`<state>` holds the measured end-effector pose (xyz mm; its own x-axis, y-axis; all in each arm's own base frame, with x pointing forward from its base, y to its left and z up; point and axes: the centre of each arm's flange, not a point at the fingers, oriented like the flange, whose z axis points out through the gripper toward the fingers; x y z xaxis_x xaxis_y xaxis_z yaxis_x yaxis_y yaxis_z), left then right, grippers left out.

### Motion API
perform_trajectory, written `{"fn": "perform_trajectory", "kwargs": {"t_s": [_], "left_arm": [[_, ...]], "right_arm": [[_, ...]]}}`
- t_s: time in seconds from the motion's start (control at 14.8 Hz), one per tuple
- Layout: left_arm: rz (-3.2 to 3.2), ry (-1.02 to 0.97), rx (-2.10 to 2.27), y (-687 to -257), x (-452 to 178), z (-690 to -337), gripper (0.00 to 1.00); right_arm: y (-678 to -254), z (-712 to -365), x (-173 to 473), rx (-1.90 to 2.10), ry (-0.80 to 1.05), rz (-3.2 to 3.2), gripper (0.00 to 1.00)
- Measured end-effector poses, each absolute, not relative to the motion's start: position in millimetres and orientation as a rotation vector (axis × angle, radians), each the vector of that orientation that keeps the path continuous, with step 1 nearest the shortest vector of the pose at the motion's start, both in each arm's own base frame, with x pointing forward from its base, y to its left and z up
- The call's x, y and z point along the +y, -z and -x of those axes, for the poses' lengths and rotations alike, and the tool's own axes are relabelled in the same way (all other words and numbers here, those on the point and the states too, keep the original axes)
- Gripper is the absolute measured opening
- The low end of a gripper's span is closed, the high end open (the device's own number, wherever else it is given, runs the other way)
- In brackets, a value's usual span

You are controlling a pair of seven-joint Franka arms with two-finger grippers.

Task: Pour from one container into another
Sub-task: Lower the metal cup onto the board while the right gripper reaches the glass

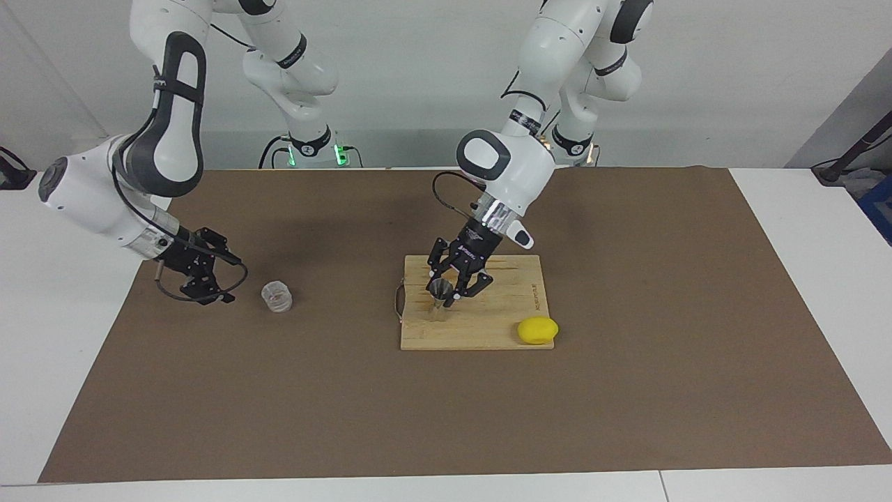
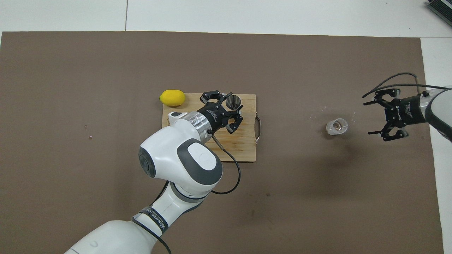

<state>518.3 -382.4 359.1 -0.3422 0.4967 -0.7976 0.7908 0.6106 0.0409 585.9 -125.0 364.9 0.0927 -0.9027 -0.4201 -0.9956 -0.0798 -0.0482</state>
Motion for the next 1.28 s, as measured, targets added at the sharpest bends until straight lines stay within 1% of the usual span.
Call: {"fn": "perform_trajectory", "kwargs": {"t_s": [0.2,0.54,0.74,1.01,1.08,1.15,1.21,1.28], "left_arm": [[-1.014,0.45,2.021,-355.5,-385.1,-515.6,0.5],[-1.013,0.443,2.028,-351.8,-384.9,-515.5,0.5],[-1.015,0.432,2.033,-348.4,-387.2,-513.0,0.5],[-1.012,0.417,2.036,-347.2,-390.9,-509.1,0.5],[-1.007,0.42,2.04,-346.6,-390.8,-508.7,0.55],[-1.003,0.423,2.043,-345.8,-390.9,-508.4,0.55],[-1.002,0.424,2.045,-345.1,-390.9,-508.2,0.61],[-1.0,0.425,2.046,-344.6,-390.8,-508.3,0.7]], "right_arm": [[-339.5,-585.0,-130.4,1.876,-0.444,2.029,1.0],[-277.4,-585.0,-134.0,1.813,-0.556,1.948,1.0],[-270.4,-586.1,-123.9,1.803,-0.579,1.944,1.0],[-261.2,-579.1,-119.1,1.808,-0.61,1.945,1.0],[-260.2,-578.5,-117.8,1.807,-0.614,1.946,1.0],[-259.9,-578.4,-115.9,1.804,-0.618,1.948,1.0],[-259.6,-578.5,-113.0,1.8,-0.621,1.952,1.0],[-259.3,-578.7,-109.9,1.796,-0.625,1.955,1.0]]}}
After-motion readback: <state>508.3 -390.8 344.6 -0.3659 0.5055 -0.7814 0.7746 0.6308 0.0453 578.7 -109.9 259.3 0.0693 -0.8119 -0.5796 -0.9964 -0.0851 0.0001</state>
